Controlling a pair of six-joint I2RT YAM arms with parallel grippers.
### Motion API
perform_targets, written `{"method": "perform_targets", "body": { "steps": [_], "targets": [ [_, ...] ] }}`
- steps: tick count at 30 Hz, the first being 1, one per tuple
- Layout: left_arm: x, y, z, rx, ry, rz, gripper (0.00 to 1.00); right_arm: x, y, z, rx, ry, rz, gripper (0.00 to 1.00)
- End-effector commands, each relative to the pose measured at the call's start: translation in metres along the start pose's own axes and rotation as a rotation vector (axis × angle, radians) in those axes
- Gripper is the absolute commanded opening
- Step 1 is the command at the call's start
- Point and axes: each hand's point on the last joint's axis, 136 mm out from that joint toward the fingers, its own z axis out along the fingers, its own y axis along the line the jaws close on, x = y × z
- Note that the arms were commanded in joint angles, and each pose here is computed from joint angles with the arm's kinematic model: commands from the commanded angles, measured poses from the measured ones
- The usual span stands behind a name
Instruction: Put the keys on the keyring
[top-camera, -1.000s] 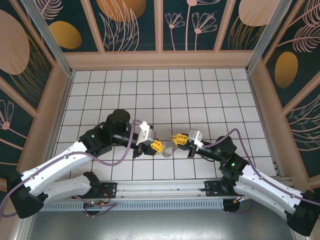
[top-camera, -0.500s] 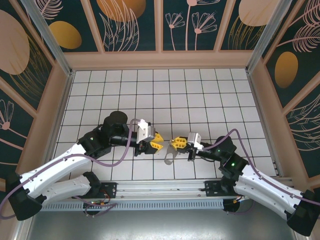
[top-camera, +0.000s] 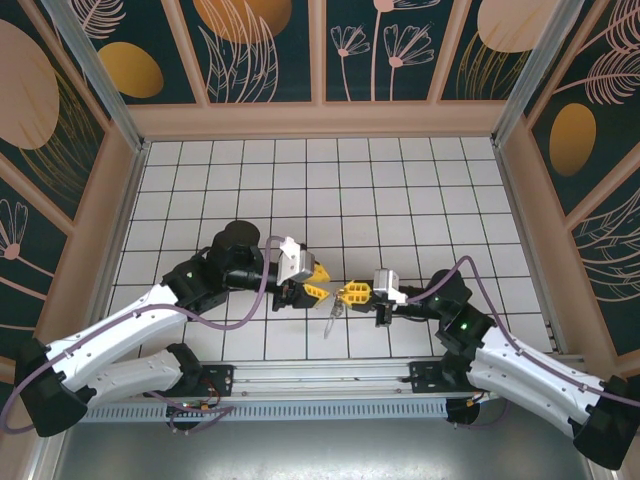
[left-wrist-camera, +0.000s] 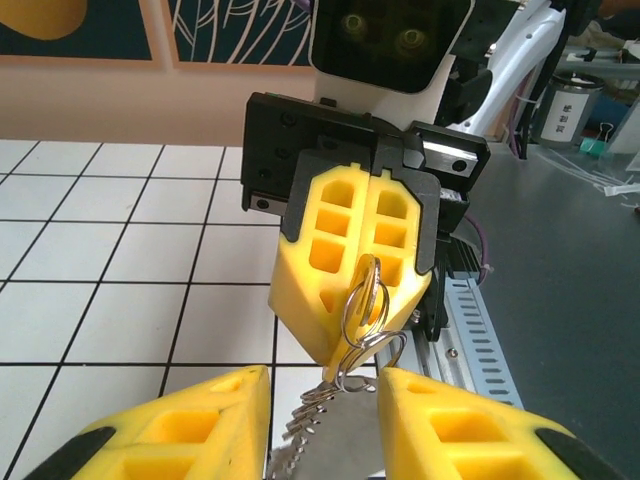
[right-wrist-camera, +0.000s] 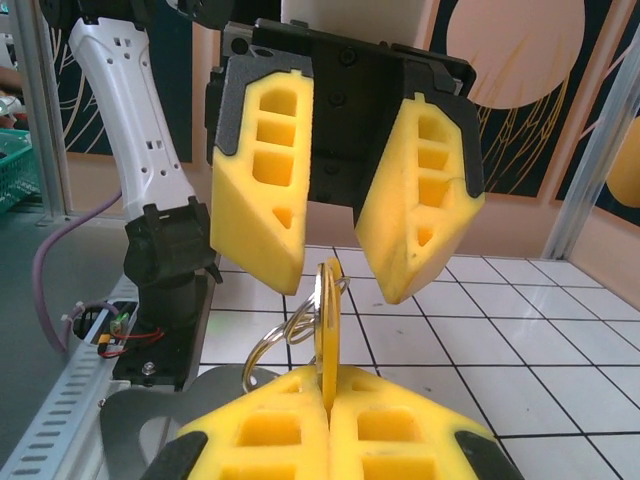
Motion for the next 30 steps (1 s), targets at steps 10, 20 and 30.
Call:
{"method": "perform_targets", "body": {
  "steps": [10, 20, 30],
  "targets": [
    [0.0063, -0.0115, 0.0081, 0.094, -0.004, -0.025, 0.32, -0.0388, -0.0046, 0.0019, 0.001, -0.108, -0.088, 0.0],
    [0.0019, -0.0134, 0.0088, 0.111, -0.032, -0.024, 0.28, -0.0363, -0.0061, 0.0045, 0.0, -0.105, -0.075, 0.0],
    [0.0007, -0.0137, 0.0113, 0.122, -0.038, -0.025, 0.2, -0.0361, -0.007, 0.0065, -0.003, -0.108, -0.07, 0.0]
  ]
}}
